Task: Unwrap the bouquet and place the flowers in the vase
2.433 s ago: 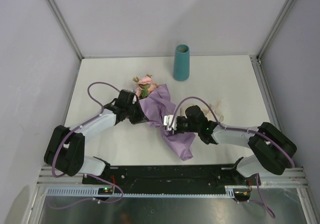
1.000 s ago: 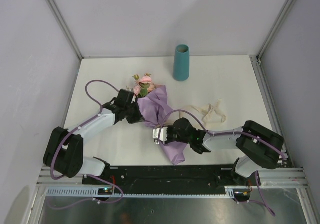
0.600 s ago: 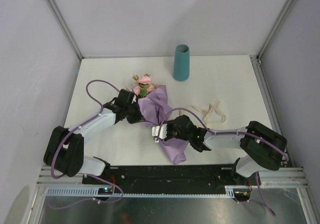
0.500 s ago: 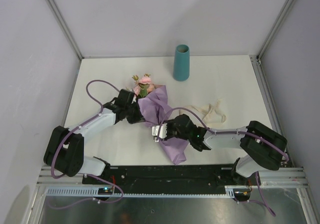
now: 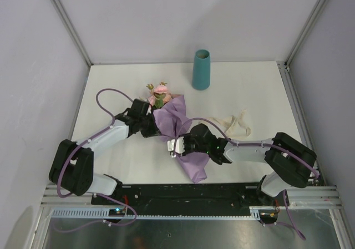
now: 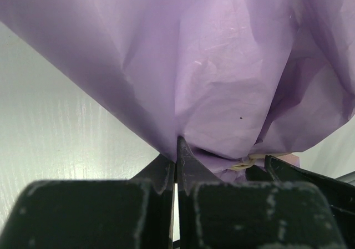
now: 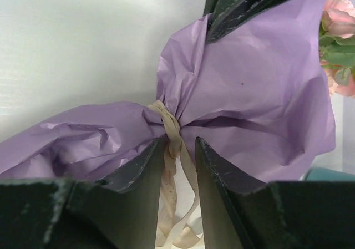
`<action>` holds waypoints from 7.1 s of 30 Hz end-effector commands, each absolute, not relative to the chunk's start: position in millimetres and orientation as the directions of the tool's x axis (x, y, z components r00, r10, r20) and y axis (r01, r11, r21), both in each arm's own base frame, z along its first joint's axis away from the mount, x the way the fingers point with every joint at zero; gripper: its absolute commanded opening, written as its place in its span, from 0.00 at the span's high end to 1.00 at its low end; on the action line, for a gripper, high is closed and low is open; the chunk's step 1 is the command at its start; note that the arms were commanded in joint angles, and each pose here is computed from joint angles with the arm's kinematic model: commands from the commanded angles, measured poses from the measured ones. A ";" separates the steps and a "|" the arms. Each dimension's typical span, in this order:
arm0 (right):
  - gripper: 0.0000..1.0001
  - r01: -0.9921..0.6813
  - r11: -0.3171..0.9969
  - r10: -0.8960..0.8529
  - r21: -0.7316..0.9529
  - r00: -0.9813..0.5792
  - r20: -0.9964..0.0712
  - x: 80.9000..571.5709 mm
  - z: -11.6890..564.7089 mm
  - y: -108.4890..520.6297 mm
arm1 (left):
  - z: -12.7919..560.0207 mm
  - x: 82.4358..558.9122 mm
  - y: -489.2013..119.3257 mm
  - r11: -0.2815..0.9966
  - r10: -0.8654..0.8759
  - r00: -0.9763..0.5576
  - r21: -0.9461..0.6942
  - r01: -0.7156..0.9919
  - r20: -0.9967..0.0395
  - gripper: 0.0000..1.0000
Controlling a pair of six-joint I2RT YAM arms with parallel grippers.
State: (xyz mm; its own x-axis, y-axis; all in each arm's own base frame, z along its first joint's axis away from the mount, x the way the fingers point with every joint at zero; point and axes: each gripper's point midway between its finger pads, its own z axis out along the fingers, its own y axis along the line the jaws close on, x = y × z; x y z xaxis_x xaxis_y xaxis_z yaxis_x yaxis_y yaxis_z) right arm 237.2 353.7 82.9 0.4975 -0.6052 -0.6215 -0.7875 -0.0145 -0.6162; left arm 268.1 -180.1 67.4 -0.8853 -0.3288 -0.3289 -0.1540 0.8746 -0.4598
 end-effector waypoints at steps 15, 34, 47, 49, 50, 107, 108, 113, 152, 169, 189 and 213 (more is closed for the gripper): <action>0.98 -0.748 0.016 -0.573 -0.664 0.537 -0.619 252.9 103.7 378.2 | 77.4 282.4 -183.1 0.876 -0.331 -0.866 -0.462 -0.135 -0.375 1.00; 1.00 -0.816 0.230 -0.440 -0.530 0.399 -0.805 237.8 146.9 362.3 | 70.6 299.6 -146.0 0.912 -0.372 -0.823 -0.333 -0.238 -0.429 1.00; 1.00 -0.870 0.322 -0.383 -0.373 0.241 -0.892 222.9 128.4 331.8 | 71.6 302.4 -126.4 0.913 -0.393 -0.806 -0.296 -0.283 -0.442 1.00; 1.00 -0.860 0.345 -0.382 -0.377 0.238 -0.893 226.6 131.4 329.5 | 73.9 302.0 -129.4 0.911 -0.392 -0.809 -0.309 -0.274 -0.438 1.00; 1.00 -0.853 0.350 -0.381 -0.386 0.246 -0.891 228.3 133.6 329.1 | 76.5 302.9 -132.3 0.908 -0.393 -0.809 -0.322 -0.267 -0.437 1.00; 0.64 -0.223 0.589 0.420 0.777 -0.737 -0.530 252.8 160.2 312.8 | 80.9 277.9 -203.1 0.867 -0.337 -0.872 -0.477 -0.141 -0.356 1.00; 0.64 -0.182 0.558 0.451 0.810 -0.752 -0.480 251.8 157.8 315.3 | 80.8 277.9 -203.4 0.866 -0.338 -0.872 -0.479 -0.140 -0.355 1.00; 0.65 -0.060 0.495 0.518 0.867 -0.781 -0.350 244.7 142.6 326.6 | 81.8 277.9 -205.1 0.862 -0.338 -0.872 -0.488 -0.136 -0.354 1.00; 0.68 0.079 0.505 0.623 0.860 -0.722 -0.300 279.7 95.7 342.7 | 79.9 275.7 -214.0 0.854 -0.332 -0.879 -0.505 -0.126 -0.342 1.00; 1.00 -0.128 0.401 0.576 0.907 -0.734 -0.359 286.2 141.4 335.8 | 68.1 279.3 -205.0 0.883 -0.320 -0.875 -0.450 -0.136 -0.364 1.00; 0.77 -0.229 0.214 0.439 0.950 -0.846 -0.303 265.4 128.3 351.0 | 76.4 279.5 -201.6 0.888 -0.323 -0.868 -0.439 -0.139 -0.378 1.00; 0.69 -0.073 0.507 0.491 0.859 -0.795 -0.357 261.4 94.6 320.6 | 81.7 279.5 -203.6 0.882 -0.325 -0.865 -0.453 -0.131 -0.383 1.00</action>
State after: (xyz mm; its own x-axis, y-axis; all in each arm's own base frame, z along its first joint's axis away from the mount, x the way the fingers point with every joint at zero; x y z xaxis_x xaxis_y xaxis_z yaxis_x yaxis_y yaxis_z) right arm 256.0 320.4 100.4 -0.8069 0.4769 -0.3486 -0.0939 0.4792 0.8727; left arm 273.9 -197.4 63.5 -0.8770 -0.3264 -0.3525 -0.1609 0.8910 -0.4246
